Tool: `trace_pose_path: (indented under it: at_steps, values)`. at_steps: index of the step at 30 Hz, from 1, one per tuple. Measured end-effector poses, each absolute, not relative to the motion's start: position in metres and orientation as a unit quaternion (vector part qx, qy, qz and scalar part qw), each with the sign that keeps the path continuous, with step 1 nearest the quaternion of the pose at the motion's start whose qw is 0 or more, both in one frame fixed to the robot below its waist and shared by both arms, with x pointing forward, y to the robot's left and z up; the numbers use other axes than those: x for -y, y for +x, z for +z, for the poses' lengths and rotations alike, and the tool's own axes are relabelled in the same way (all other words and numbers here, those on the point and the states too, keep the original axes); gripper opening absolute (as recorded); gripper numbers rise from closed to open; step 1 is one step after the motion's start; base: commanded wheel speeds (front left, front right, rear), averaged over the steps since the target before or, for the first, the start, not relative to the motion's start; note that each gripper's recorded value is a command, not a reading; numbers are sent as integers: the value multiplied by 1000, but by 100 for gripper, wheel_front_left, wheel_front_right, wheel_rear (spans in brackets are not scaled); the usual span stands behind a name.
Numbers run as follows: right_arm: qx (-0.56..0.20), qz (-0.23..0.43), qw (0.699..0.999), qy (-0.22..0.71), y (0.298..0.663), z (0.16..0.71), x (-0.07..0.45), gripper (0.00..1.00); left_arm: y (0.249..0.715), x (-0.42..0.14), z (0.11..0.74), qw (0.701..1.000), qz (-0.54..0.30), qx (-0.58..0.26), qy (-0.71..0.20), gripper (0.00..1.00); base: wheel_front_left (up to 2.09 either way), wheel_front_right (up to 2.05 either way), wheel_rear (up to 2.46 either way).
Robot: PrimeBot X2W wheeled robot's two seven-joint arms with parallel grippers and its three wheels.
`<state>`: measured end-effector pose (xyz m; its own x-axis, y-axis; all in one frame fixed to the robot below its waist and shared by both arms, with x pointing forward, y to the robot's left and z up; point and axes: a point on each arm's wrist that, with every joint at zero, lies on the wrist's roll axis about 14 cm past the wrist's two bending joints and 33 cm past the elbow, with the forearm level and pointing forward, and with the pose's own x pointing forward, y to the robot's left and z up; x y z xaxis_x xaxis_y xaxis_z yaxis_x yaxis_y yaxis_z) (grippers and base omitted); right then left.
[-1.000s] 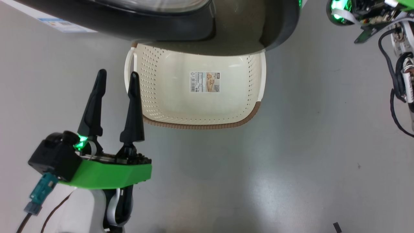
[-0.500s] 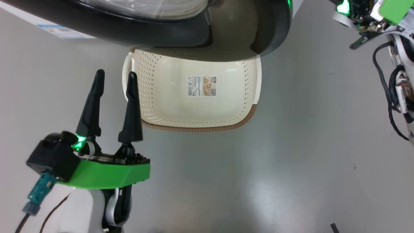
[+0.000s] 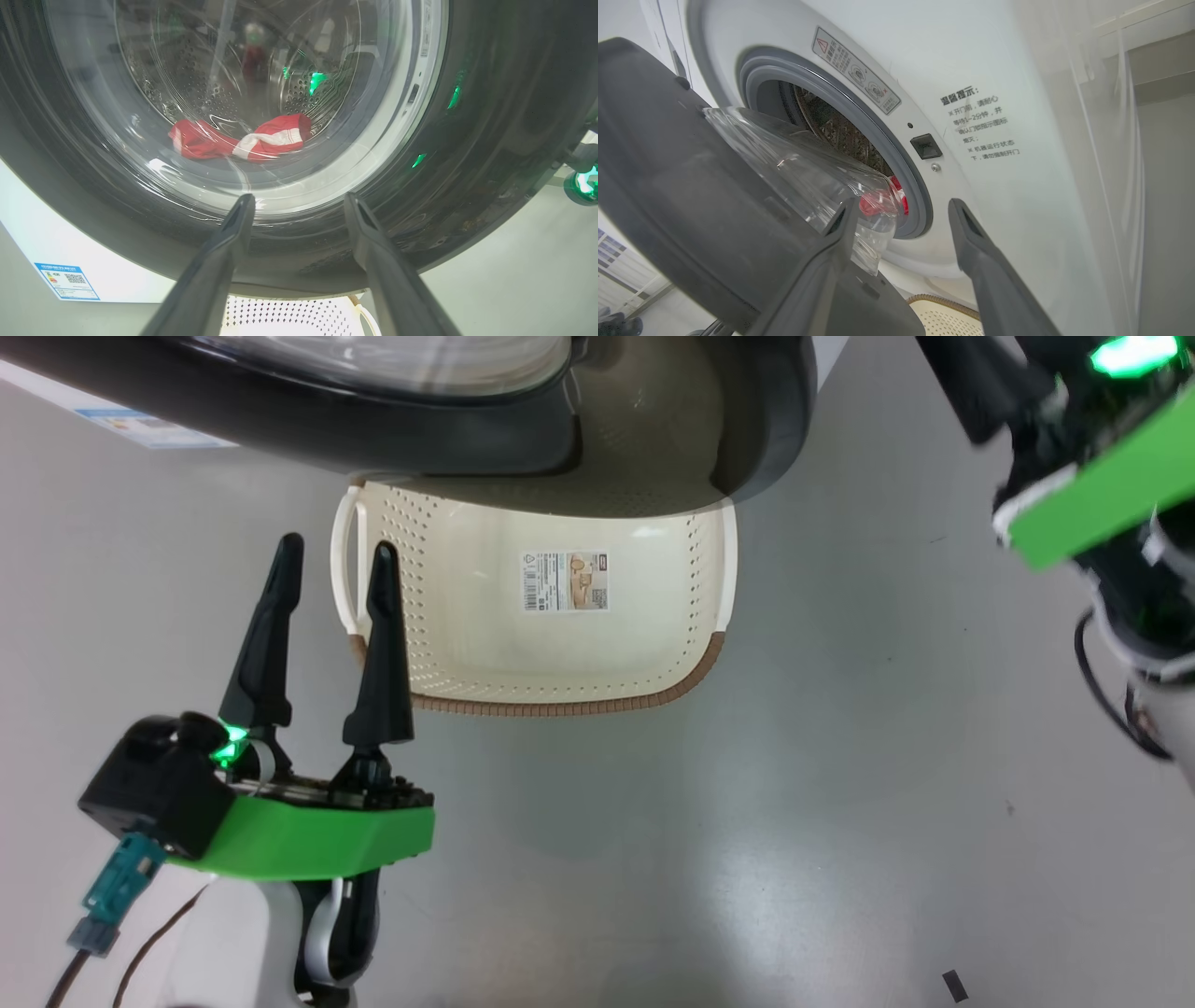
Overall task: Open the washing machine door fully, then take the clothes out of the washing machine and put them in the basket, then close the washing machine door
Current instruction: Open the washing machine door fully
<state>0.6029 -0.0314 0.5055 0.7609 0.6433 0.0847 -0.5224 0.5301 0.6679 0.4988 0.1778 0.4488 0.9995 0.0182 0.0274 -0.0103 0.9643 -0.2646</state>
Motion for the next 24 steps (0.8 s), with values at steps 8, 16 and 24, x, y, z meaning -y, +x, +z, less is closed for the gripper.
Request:
trace_pose_path:
  at_steps: [8,16,24]
  values:
    - [-28,278,931,234,584,461,70,100,501,-173,455,991,0,24,-130,100,0,0,0]
    - [30,189,966,172,572,465,110,100,504,-165,462,991,-10,34,-132,100,0,0,0]
    - [62,151,980,113,543,472,120,100,505,-161,468,990,-15,42,-136,100,0,0,0]
